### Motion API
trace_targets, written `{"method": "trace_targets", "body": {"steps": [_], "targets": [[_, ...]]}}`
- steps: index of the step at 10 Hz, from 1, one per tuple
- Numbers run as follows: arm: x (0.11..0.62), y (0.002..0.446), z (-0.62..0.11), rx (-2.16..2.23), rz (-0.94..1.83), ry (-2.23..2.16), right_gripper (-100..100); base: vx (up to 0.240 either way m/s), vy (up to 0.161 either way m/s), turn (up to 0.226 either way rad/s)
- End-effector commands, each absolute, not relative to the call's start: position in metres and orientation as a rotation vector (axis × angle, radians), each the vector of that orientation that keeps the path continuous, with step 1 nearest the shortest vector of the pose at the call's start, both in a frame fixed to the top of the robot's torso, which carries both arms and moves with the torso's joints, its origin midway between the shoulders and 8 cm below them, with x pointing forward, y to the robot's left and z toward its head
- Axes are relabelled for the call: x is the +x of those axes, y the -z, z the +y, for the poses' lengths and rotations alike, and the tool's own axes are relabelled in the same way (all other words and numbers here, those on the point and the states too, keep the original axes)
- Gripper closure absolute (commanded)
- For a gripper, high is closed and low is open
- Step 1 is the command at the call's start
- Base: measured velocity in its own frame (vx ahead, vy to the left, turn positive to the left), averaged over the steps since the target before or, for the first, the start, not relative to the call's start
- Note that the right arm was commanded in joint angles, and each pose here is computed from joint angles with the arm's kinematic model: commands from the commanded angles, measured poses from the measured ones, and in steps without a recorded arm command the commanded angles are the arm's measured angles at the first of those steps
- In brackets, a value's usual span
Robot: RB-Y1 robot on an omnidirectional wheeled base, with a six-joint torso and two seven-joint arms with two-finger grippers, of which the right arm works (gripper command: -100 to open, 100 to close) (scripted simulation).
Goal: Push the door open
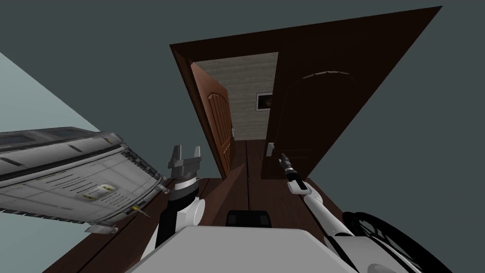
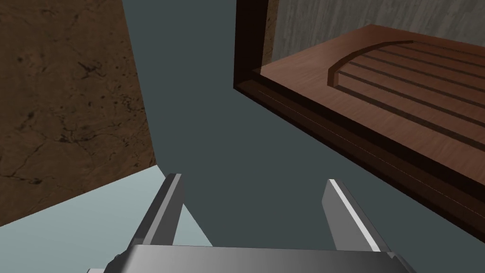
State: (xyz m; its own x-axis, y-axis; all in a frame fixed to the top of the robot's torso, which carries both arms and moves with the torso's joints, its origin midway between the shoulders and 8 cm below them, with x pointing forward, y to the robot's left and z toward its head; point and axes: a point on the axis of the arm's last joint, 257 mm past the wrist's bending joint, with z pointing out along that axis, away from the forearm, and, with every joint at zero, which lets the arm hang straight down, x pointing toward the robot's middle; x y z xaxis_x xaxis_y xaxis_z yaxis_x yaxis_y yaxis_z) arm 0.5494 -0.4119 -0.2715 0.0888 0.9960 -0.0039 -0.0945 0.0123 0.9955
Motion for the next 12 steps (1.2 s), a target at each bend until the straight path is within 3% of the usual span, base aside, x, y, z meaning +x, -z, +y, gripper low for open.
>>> {"method": "trace_targets", "body": {"steps": [1,7,12], "targets": [[0.55,0.277,-0.422,1.195,1.081,-1.164,-100,-0.018,-0.059,0.192],[0.555,0.292,-0.457,1.264,1.078,-1.099,-100,-0.022,-0.053,0.184],[0.555,0.295,-0.468,1.285,1.075,-1.079,-100,-0.01,-0.028,0.092]]}}
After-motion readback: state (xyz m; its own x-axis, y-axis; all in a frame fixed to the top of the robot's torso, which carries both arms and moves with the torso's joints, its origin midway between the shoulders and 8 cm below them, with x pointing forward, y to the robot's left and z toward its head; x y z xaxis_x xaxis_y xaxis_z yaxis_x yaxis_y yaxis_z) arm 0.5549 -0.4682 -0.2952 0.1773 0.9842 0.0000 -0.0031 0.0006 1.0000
